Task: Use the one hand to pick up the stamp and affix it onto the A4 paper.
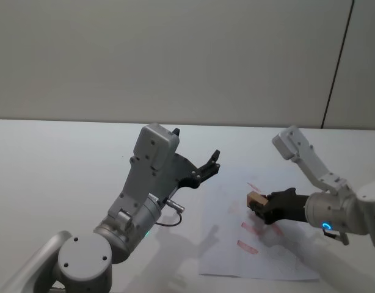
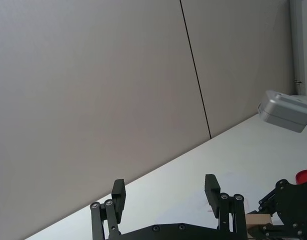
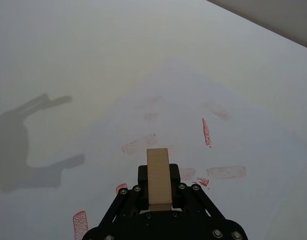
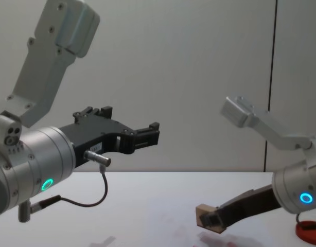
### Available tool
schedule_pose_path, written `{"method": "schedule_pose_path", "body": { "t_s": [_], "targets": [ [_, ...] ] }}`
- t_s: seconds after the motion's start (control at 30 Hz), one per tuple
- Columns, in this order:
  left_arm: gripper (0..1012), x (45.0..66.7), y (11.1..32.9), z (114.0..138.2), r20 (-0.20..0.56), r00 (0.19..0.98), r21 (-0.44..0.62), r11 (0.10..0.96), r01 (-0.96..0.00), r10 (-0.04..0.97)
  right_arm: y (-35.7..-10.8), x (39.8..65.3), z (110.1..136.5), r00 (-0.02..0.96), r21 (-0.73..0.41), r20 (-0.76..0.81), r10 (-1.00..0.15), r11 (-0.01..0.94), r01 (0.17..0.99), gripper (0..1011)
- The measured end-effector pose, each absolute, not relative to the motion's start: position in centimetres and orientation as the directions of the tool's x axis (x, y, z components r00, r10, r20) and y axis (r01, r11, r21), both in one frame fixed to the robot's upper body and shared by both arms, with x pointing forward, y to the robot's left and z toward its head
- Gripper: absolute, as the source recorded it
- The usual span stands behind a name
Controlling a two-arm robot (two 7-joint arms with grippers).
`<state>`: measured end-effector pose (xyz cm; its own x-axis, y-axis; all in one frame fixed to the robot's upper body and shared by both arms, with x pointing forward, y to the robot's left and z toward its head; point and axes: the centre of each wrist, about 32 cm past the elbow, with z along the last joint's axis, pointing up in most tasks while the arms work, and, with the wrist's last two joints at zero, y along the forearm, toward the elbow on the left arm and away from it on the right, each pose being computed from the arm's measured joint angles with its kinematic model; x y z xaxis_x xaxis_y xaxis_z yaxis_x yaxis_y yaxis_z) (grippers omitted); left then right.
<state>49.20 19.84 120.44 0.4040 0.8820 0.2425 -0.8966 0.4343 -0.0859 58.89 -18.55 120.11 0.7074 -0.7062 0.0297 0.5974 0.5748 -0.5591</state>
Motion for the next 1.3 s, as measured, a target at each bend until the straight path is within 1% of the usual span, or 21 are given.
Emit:
{"method": "schedule_pose_path", "body": {
  "t_s": [0.43, 1.3],
  "targets": [
    [1002, 49.20, 19.84, 120.44, 0.242, 0.404, -0.086, 0.434, -0.897, 0.882, -18.08, 59.02, 119.43, 0.715, -0.588, 0.040, -0.698, 0.561, 0.582, 218],
    [1002, 49.20, 19.84, 120.44, 0.242, 0.404, -0.086, 0.434, -0.897, 0.882, -17.79, 59.10, 119.11, 0.706, -0.598, 0.030, -0.708, 0.553, 0.580, 218]
  ]
}}
